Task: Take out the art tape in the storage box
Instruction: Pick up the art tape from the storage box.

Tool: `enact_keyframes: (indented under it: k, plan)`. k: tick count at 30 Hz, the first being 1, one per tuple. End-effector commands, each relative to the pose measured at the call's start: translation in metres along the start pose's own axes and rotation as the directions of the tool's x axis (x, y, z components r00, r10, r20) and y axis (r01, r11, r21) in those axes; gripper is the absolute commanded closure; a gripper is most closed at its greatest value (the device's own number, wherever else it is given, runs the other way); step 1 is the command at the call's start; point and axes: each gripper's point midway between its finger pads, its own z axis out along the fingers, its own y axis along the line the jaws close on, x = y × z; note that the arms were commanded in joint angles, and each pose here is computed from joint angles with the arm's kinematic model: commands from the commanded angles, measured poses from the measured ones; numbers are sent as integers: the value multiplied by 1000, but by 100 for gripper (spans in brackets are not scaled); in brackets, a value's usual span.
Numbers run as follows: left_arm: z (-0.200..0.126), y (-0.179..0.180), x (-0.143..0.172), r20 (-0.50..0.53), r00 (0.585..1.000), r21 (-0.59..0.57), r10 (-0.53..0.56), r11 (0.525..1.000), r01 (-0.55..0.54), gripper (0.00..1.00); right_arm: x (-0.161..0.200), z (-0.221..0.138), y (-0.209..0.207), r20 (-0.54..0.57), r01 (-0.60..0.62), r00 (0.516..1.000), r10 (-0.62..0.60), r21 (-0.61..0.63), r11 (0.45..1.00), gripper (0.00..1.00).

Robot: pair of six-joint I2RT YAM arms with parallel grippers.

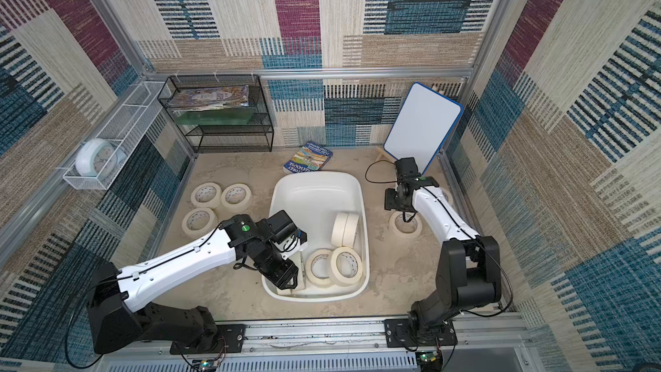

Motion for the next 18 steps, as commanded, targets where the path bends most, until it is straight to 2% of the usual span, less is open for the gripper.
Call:
enact_keyframes:
  k: [1, 7, 14, 18]
  plan:
    - [4, 8, -12, -4, 999, -54, 34, 998, -34, 39, -1, 1, 2, 3, 15, 1000, -15, -8, 1000, 37]
    - [9, 30, -62, 10, 998, -138, 68, 988, -66, 39, -4, 3, 7, 11, 25, 1000, -24, -30, 999, 37]
    - [-4, 74, -146, 173, 985, -129, 29, 992, -6, 38, -5, 6, 11, 9, 41, 999, -41, -53, 998, 37]
    - [-32, 84, -165, 257, 966, -167, 28, 986, 16, 37, -5, 4, 14, 12, 53, 999, -52, -63, 997, 37]
